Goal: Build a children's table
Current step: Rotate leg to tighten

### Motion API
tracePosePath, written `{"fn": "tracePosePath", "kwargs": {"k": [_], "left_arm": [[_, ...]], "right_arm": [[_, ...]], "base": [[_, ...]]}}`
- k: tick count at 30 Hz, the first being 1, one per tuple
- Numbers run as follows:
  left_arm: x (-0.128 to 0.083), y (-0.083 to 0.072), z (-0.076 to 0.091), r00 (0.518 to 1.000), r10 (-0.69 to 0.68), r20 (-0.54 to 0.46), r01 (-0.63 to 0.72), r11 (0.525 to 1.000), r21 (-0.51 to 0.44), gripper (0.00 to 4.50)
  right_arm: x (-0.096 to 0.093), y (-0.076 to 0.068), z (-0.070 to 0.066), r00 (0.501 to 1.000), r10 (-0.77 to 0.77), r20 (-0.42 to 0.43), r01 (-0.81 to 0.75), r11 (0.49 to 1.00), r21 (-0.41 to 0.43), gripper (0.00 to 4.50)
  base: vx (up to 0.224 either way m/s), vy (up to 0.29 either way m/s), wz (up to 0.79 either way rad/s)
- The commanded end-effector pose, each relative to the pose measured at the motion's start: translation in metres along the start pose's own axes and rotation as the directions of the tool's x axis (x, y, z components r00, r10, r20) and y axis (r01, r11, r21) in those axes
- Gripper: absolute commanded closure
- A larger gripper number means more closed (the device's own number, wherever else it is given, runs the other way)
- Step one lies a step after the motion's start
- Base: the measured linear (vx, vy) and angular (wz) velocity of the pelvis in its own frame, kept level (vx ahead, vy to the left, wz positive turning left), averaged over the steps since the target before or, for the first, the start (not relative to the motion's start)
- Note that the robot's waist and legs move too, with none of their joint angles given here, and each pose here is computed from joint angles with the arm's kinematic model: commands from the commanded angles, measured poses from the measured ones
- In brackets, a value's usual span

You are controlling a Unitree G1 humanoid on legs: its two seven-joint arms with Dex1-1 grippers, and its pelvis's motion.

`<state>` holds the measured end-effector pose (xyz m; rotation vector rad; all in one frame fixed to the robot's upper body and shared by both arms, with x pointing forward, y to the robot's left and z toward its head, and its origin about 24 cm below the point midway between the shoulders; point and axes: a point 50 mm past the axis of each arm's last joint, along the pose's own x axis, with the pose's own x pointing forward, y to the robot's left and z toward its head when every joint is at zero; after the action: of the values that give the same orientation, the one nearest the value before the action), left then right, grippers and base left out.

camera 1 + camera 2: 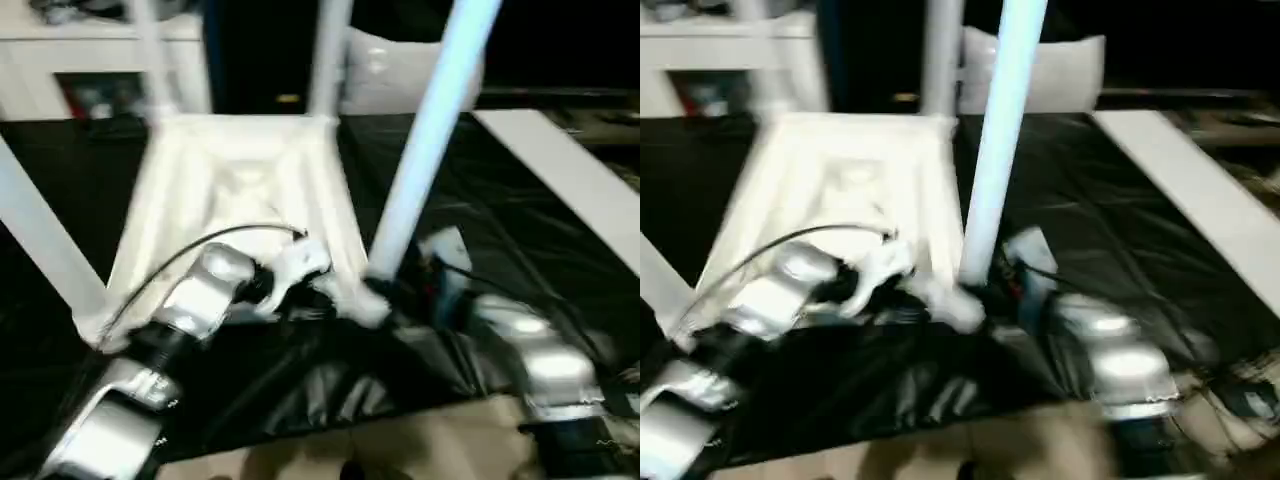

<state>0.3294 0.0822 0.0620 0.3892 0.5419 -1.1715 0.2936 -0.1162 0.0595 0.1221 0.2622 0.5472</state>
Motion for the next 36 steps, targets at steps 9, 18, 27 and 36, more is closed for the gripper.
{"fn": "tracePosePath", "kwargs": {"k": [9, 18, 27, 36], "left_arm": [[0.011, -0.011, 0.04, 0.992, -0.022, 0.128, 0.002, 0.987, 0.161, 4.5], [-0.008, 0.002, 0.023, 0.987, 0.037, 0.157, -0.064, 0.983, 0.172, 4.5], [-0.02, -0.012, 0.025, 0.947, 0.011, 0.32, -0.046, 0.994, 0.102, 3.84], [-0.035, -0.026, 0.021, 0.907, 0.107, 0.408, -0.109, 0.994, -0.019, 3.12]], "right_arm": [[0.025, 0.016, 0.003, 0.988, -0.148, 0.051, 0.145, 0.987, 0.064, 1.86], [-0.012, -0.002, 0.008, 0.993, -0.06, 0.105, 0.071, 0.991, -0.109, 1.09], [-0.044, -0.002, 0.014, 0.987, 0.102, 0.121, -0.093, 0.992, -0.081, 0.31], [-0.054, 0.018, 0.032, 0.922, 0.338, 0.187, -0.335, 0.941, -0.047, 0.0]], "base": [[0.033, 0.002, -0.15], [0.0, 0.0, 0.0], [0.0, 0.0, 0.0], [0.0, 0.0, 0.0]]}}
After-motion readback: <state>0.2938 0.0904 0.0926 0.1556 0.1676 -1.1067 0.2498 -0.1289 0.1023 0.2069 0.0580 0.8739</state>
